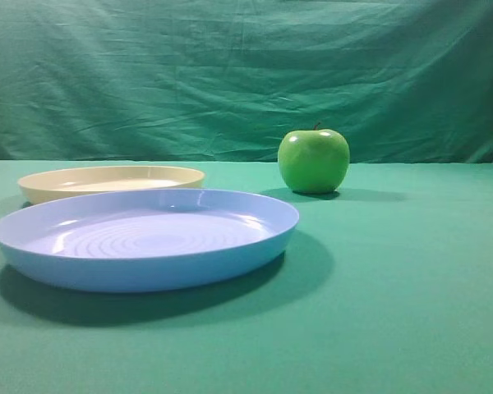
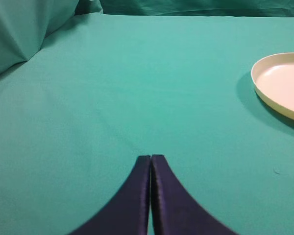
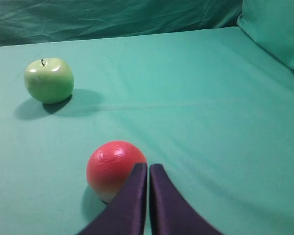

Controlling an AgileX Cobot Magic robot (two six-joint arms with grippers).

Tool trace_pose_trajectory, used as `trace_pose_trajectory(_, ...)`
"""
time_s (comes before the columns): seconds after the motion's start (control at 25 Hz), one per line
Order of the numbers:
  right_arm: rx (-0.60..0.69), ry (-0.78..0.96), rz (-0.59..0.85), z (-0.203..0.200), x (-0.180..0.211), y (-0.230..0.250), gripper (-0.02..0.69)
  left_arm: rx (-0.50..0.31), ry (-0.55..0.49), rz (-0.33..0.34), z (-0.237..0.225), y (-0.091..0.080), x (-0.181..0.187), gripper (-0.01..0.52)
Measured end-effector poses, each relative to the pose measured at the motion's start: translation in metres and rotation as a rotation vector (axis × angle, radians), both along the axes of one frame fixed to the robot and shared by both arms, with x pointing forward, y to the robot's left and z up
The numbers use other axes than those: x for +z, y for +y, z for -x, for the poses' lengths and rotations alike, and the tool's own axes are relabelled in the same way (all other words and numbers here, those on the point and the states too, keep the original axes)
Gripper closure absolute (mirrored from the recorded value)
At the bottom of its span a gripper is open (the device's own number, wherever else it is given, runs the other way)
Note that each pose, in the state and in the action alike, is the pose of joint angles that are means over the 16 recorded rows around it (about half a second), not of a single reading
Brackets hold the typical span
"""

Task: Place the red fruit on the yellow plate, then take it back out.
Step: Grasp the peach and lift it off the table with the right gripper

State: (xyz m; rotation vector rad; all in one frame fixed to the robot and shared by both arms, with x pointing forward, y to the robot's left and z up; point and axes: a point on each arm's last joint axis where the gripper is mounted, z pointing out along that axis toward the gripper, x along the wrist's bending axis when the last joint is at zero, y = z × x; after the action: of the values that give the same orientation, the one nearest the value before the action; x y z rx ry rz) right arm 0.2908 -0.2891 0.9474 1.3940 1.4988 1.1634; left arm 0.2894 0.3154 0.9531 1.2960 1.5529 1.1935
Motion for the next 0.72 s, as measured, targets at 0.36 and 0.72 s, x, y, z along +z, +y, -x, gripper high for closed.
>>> trace_pose_trajectory(0.36,0.0,0.0,0.0,0.0,0.0,0.0,0.665,0.0,0.0,0.0,0.0,0.0,0.0,0.514)
trace_pose_trajectory(0.72,0.0,0.0,0.0,0.0,0.0,0.0,0.665,0.0,0.0,0.0,0.0,0.0,0.0,0.514)
